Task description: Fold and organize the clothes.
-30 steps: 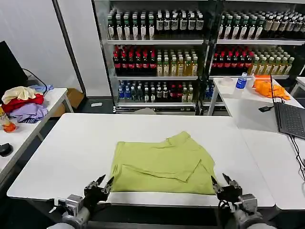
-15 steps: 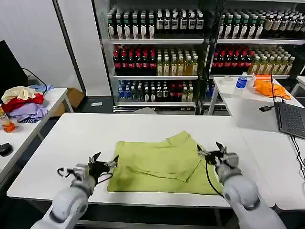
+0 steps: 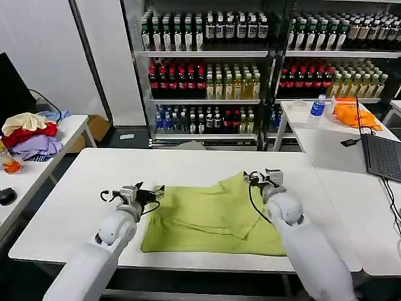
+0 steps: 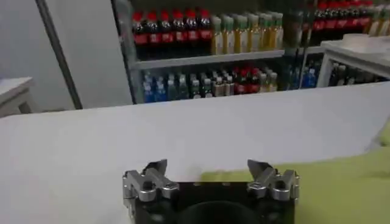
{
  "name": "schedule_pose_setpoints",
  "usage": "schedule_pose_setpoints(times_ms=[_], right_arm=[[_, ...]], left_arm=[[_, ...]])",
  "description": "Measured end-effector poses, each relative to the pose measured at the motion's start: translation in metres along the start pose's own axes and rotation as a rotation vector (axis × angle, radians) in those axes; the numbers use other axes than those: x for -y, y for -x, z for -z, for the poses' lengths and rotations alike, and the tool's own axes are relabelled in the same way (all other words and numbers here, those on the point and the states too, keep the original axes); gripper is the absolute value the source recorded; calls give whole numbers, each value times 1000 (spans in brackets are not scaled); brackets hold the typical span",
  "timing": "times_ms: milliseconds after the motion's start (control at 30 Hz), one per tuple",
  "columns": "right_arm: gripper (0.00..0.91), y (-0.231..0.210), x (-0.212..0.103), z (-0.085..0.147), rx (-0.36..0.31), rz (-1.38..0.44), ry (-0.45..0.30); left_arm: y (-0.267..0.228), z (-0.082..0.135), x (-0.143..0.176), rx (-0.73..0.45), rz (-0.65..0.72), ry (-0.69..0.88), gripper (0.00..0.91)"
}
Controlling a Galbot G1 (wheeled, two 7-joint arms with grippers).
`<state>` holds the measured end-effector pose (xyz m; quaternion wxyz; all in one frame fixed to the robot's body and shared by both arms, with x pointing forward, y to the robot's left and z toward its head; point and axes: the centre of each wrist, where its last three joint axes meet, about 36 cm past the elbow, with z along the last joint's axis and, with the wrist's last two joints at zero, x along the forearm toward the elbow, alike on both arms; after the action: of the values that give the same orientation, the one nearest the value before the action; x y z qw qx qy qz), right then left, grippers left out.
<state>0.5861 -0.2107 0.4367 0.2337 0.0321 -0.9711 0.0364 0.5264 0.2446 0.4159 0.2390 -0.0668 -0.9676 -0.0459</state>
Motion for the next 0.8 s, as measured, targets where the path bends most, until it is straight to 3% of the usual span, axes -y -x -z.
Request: schedule_pose_setpoints(times_ms=[67,100,133,167,267,367,800], right_arm=[[907,7,-3,-2,-18,-3,0],[877,10,-4,-3,-25,-3,1],[746,12,-5,-4,-32,-3,2],[383,15,-6,-4,-38,-3,3],[10,21,-7,-6,-53,-9,8],[0,25,-7,-10,-66,-14,13],[0,28,-4,-17,-78,-12,28]], left_arm=[[7,0,3,-13,-3,0,907],[10,0,4,-20,-6,0,756],[12,-1,5,-27,-7,-1,645],[15,-2,5,-35,-7,-1,343],[22,-2,6,-50,-3,-5,111],[28,-4,7,-60,-1,-8,20],[38,-9,9,-82,-10,-33,20]])
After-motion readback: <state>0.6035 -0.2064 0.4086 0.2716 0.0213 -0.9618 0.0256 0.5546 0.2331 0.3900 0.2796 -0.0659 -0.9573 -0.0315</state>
